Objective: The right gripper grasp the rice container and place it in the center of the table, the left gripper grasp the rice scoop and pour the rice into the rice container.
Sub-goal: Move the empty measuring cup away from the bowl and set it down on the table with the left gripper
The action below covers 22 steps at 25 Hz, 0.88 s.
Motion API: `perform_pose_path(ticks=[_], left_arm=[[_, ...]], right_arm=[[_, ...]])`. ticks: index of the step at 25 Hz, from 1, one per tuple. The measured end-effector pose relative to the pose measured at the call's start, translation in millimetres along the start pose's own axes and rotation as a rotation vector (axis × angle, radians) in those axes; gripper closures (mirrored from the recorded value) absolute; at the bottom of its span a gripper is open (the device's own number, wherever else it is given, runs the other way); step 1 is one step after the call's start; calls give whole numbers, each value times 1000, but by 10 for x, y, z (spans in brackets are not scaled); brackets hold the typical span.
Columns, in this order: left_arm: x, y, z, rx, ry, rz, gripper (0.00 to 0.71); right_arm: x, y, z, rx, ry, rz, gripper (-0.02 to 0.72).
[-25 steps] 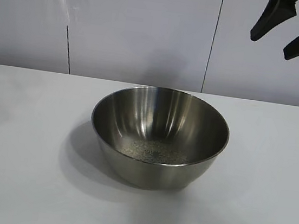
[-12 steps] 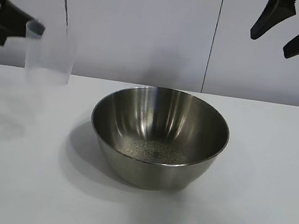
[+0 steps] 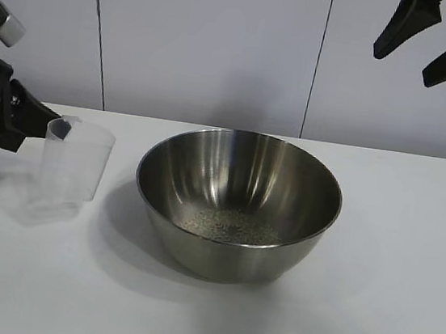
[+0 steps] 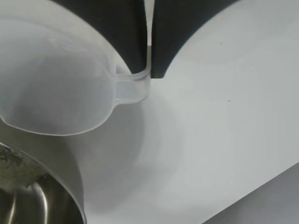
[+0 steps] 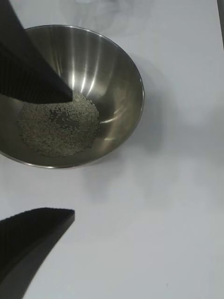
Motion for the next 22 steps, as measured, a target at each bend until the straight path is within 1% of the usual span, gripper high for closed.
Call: perform_pose_path(ticks=[5, 9, 12, 14, 16, 19, 22], left_arm=[[36, -14, -4, 1, -18, 10, 700], [82, -13, 30, -18, -8, 35, 698], [104, -12, 44, -26, -4, 47, 678], [119, -11, 52, -30, -4, 56, 639], [133, -10, 58, -33, -5, 63, 573], [139, -9, 61, -35, -5, 67, 448], [151, -8, 67, -38, -5, 74, 394]], right_arm=[[0, 0, 0, 0, 0, 0, 261], [-2, 0, 0, 0, 0, -1, 261], [-2, 0, 0, 0, 0, -1, 261], [-2, 0, 0, 0, 0, -1, 261], [-2, 0, 0, 0, 0, -1, 261], [-2, 0, 0, 0, 0, -1, 261], [-2, 0, 0, 0, 0, -1, 261]])
Point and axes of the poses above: a point on each arm's last joint axis where the gripper is mounted, y pointing back along that axis away from the gripper, z along the wrist's bending axis when the last joint is at zero, x = y × z, the point moved 9 cm from there along -y, pointing out along that axis toward the gripper, and after that the axes turned 7 degrees about -y, right-handed, at the moved point
